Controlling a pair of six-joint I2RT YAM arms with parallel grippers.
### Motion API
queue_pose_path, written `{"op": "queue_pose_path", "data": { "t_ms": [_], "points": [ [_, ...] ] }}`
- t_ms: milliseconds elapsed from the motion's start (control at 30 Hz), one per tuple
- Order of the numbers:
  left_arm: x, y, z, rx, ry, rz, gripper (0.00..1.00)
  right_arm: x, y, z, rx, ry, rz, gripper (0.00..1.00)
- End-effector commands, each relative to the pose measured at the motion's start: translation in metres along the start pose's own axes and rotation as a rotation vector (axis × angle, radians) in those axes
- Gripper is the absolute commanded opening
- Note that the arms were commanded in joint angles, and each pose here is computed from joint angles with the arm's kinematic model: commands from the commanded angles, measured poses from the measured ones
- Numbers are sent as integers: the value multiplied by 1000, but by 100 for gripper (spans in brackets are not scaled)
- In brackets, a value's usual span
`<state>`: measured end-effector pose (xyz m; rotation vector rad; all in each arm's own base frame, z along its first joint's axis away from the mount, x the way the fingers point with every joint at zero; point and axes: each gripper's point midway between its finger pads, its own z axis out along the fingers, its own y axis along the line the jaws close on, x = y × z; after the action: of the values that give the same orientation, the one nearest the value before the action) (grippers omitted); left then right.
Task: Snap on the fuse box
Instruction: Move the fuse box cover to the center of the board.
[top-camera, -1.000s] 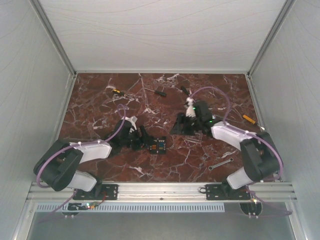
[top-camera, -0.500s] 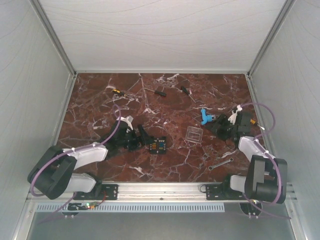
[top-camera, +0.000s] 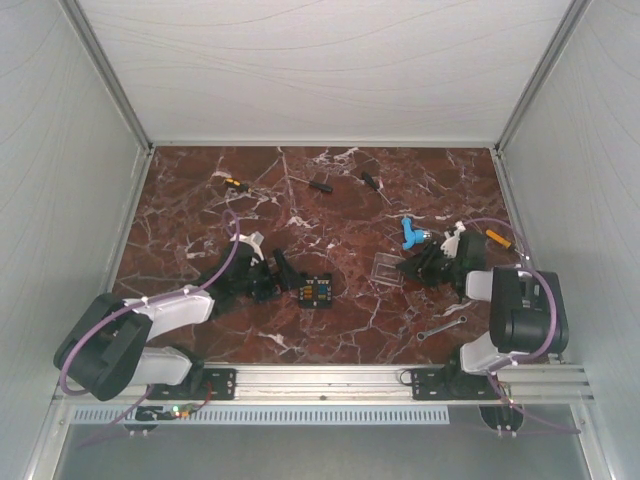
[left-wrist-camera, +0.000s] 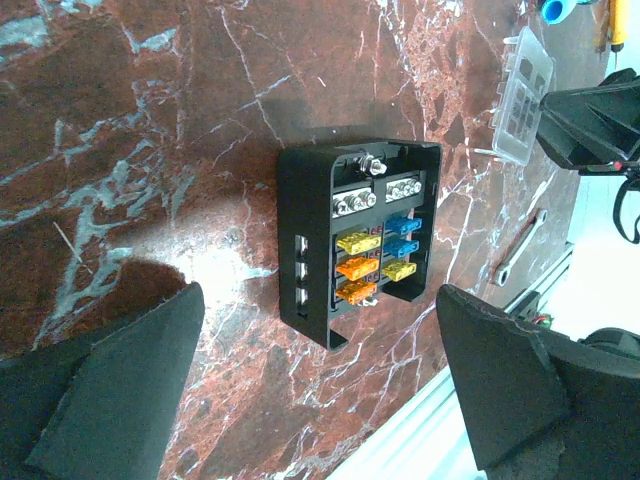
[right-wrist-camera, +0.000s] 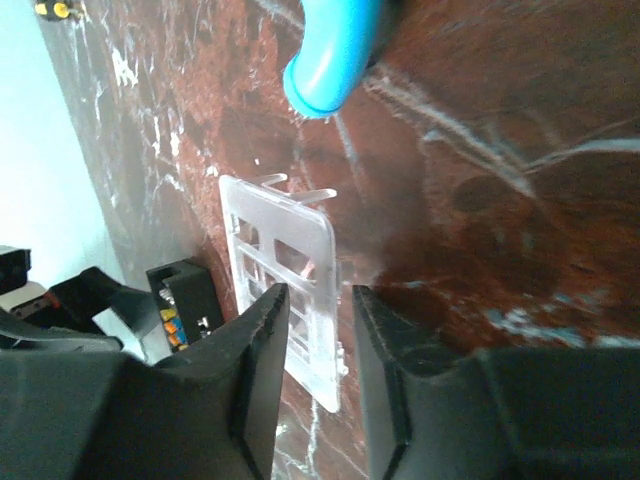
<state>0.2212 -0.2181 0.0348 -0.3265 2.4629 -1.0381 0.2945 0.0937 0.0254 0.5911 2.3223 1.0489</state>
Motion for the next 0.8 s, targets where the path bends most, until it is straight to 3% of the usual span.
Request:
{"op": "queue_pose_path", "data": {
  "t_ms": [0, 133, 267, 567, 767],
  "points": [
    [-8, -6, -2, 23, -28, 16, 99, 3, 24, 9, -128, 27, -52, 24],
    [-9, -5, -3, 22, -34, 13, 99, 11, 42, 8, -217, 65, -79, 8],
    [-10, -5, -3, 21, -37, 11, 99, 19, 70, 8, -293, 113, -140, 0],
    [-14, 0, -7, 16, -61, -23, 99, 57, 144, 7, -397, 186, -212, 0],
    [-19, 3, -12, 12, -93, -39, 99, 86, 165, 17, -371, 196, -195, 0]
  ]
}}
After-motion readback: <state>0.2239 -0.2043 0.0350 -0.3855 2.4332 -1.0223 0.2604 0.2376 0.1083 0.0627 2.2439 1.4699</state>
